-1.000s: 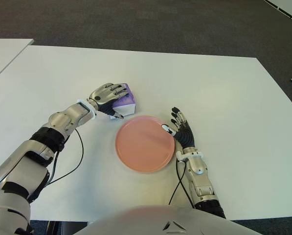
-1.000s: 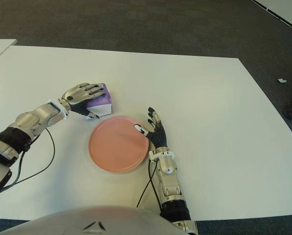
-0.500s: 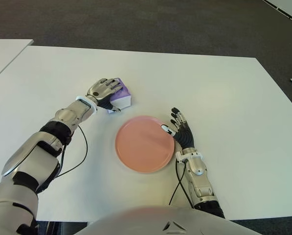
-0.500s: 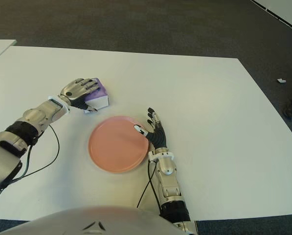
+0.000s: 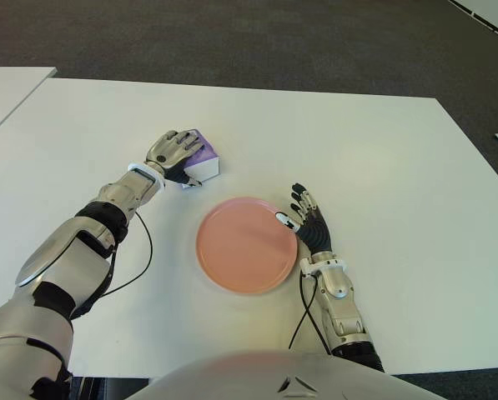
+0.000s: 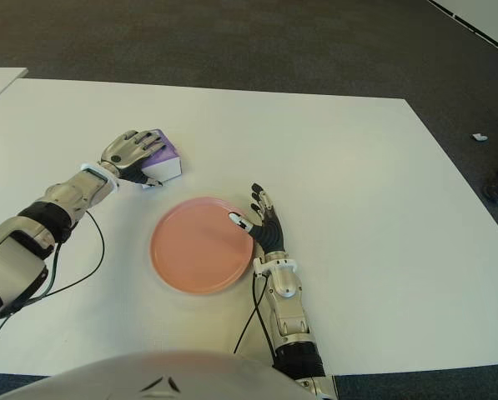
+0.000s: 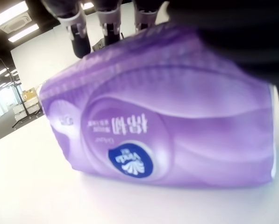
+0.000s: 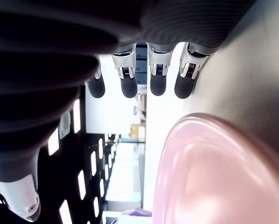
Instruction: Put the tissue paper into the plate.
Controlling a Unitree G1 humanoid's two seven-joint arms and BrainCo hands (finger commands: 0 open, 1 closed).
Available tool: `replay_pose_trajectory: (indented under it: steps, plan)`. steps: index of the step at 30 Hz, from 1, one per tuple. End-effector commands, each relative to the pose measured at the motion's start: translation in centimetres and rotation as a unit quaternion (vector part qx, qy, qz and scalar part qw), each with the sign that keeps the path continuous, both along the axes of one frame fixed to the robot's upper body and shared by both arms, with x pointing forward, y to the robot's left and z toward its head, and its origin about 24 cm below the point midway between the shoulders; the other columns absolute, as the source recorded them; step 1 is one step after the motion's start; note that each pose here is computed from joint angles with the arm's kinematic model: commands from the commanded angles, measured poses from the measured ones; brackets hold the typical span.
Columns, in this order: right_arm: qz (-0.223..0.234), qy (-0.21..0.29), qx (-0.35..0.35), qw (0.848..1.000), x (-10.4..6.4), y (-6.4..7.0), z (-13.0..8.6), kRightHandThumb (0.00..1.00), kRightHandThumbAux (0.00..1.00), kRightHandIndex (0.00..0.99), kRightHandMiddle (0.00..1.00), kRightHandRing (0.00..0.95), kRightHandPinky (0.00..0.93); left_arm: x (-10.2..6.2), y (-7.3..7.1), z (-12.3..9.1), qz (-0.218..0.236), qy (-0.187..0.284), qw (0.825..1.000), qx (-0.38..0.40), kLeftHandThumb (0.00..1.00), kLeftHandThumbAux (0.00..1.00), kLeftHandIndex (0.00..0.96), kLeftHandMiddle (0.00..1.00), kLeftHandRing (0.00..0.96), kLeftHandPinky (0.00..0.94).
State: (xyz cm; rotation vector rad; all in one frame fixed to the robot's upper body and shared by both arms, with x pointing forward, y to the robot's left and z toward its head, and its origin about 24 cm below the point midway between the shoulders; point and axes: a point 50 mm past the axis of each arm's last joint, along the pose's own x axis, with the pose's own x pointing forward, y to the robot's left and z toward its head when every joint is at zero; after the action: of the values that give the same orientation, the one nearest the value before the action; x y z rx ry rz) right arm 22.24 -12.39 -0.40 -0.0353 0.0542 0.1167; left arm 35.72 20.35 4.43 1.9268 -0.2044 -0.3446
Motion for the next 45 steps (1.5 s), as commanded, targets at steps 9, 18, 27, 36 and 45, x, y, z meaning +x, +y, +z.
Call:
replay_pose_trajectory:
  steps: [9, 18, 27, 36, 45]
  plan:
    - [-0.010, 0.092, 0.002, 0.996, -1.9, -0.6, -3.1, 0.000, 0.652, 0.001, 0.037, 0.002, 0.000, -0.8, 0.4, -2.0, 0.010, 0.027, 0.999, 0.019, 0.000, 0.352, 0.000, 0.000, 0.000, 0.000]
    - [-0.010, 0.090, 0.000, 0.996, -1.9, -0.6, -3.0, 0.000, 0.654, 0.000, 0.038, 0.006, 0.000, -1.5, 0.5, -3.2, 0.018, 0.032, 0.999, 0.010, 0.000, 0.397, 0.000, 0.000, 0.000, 0.000]
    - [-0.013, 0.090, 0.000, 0.996, -1.9, -0.7, -3.0, 0.000, 0.663, 0.002, 0.041, 0.009, 0.003, -1.7, 0.5, -3.6, 0.019, 0.038, 0.999, -0.010, 0.001, 0.448, 0.000, 0.000, 0.000, 0.000]
    - [-0.016, 0.087, -0.001, 0.996, -2.0, -0.7, -2.9, 0.000, 0.666, 0.008, 0.050, 0.019, 0.015, -1.9, 0.5, -3.8, 0.020, 0.042, 0.999, -0.022, 0.000, 0.473, 0.000, 0.000, 0.000, 0.000]
    - [-0.016, 0.084, -0.006, 0.996, -2.1, -0.6, -2.8, 0.000, 0.667, 0.015, 0.057, 0.025, 0.019, -2.1, 0.4, -4.0, 0.023, 0.055, 0.997, -0.041, 0.000, 0.498, 0.000, 0.000, 0.000, 0.000]
